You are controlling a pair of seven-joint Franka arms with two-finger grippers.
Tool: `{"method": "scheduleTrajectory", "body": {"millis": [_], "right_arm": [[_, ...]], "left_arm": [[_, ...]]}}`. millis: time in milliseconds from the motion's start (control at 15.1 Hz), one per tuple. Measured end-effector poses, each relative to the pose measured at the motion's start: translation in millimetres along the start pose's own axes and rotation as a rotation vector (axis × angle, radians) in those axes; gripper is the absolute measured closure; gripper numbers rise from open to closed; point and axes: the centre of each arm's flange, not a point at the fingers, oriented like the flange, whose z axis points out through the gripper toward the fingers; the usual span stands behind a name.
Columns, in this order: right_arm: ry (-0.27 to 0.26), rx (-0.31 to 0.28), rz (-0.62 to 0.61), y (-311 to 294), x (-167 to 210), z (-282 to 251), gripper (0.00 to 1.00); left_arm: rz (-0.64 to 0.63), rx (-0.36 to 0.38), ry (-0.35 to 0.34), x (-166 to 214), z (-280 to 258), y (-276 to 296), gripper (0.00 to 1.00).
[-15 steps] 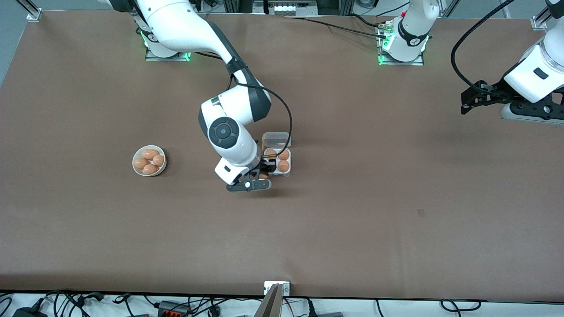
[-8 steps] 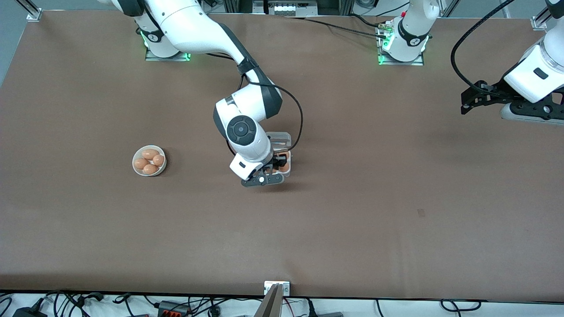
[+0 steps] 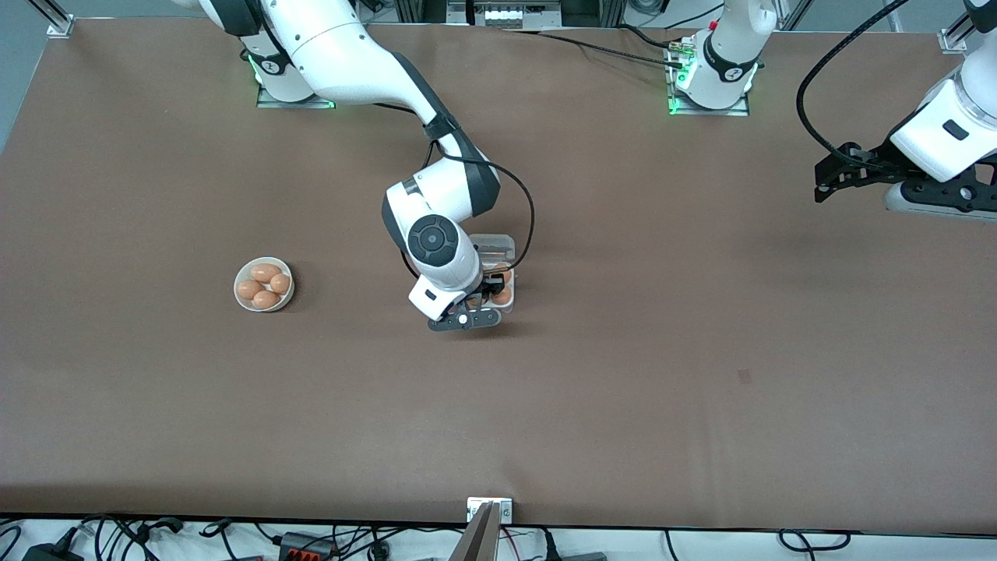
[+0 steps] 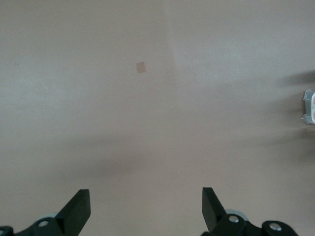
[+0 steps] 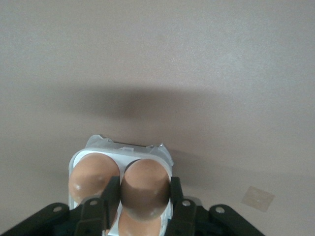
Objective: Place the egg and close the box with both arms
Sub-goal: 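Lower the held egg into the empty carton slot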
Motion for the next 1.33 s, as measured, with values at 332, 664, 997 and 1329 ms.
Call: {"method": "scheduleTrajectory", "body": {"millis": [332,664,997,1329], "right_arm": [[-0.005,-0.002,-0.016,0.6,-0.5,1.0,0.55],[-0.013,-0.005,-0.019,-0.3,-2.8,4.5,0.55],[-0.015,-0.005,-0.018,-0.3,-3.0,5.3,0.55],[-0.018,-0.004,-0.017,0.1,-3.0,5.5,0.54]], "left_arm": [[0.0,0.0,0.0,0.0,0.0,0.1,0.0],[0.0,0.0,0.0,0.0,0.0,0.1,0.0],[0.0,0.0,0.0,0.0,0.0,0.1,0.0],[0.0,0.0,0.0,0.0,0.0,0.1,0.0]]}}
